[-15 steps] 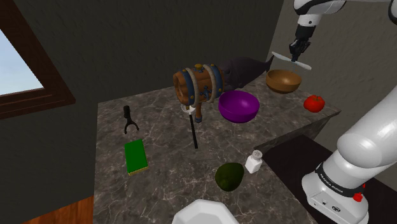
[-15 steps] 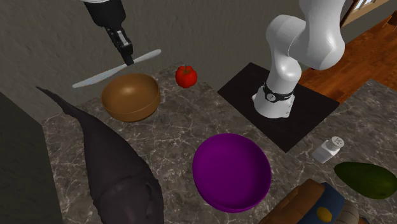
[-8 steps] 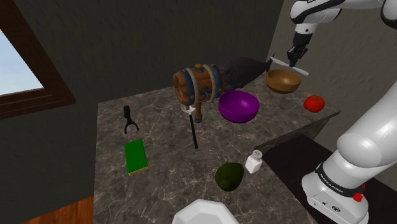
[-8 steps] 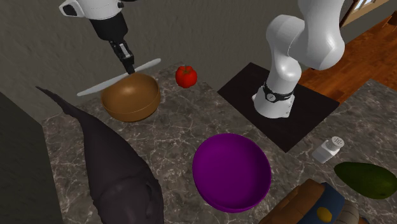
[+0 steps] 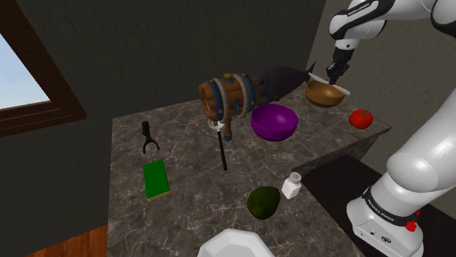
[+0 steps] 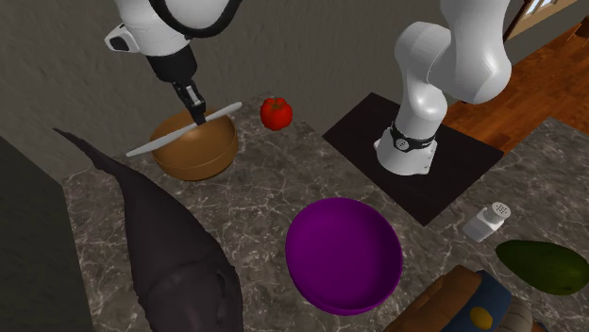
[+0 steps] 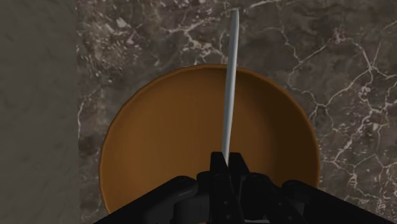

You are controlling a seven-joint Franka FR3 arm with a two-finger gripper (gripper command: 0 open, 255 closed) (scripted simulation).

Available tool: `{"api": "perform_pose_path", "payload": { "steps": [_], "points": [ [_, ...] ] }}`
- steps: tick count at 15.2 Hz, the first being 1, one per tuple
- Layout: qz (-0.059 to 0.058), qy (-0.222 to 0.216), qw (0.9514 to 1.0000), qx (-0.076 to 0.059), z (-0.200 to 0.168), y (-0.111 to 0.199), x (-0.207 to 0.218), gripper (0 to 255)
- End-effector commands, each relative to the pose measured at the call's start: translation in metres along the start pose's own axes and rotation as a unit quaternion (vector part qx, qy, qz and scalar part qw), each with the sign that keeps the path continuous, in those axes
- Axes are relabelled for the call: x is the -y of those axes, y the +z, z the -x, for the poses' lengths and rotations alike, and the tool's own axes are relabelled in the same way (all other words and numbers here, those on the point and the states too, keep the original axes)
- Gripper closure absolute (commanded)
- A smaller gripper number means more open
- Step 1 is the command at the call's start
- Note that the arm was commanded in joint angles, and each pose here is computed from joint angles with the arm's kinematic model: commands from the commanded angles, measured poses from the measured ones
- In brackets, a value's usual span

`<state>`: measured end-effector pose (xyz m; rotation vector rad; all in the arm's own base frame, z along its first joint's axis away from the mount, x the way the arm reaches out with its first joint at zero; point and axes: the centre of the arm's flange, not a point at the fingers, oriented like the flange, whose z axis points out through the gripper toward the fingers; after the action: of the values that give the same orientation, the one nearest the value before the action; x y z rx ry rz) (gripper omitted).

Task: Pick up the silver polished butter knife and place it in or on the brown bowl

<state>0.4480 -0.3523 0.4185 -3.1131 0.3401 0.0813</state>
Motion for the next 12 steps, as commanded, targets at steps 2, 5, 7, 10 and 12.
{"api": "perform_pose_path", "payload": {
  "steps": [2, 5, 7, 10, 12],
  "points": [
    [0.000, 0.000, 1.0000, 0.000, -0.0018, 0.0136, -0.0002, 255],
    [0.000, 0.000, 1.0000, 0.000, -0.0018, 0.0136, -0.0002, 255],
    [0.000, 0.000, 1.0000, 0.000, -0.0018, 0.0136, -0.0002, 255],
    [0.000, 0.000, 1.0000, 0.000, -0.0018, 0.0136, -0.0002, 0],
    [0.000, 0.000, 1.0000, 0.000, -0.0018, 0.0136, -0.0002, 0]
  ]
}}
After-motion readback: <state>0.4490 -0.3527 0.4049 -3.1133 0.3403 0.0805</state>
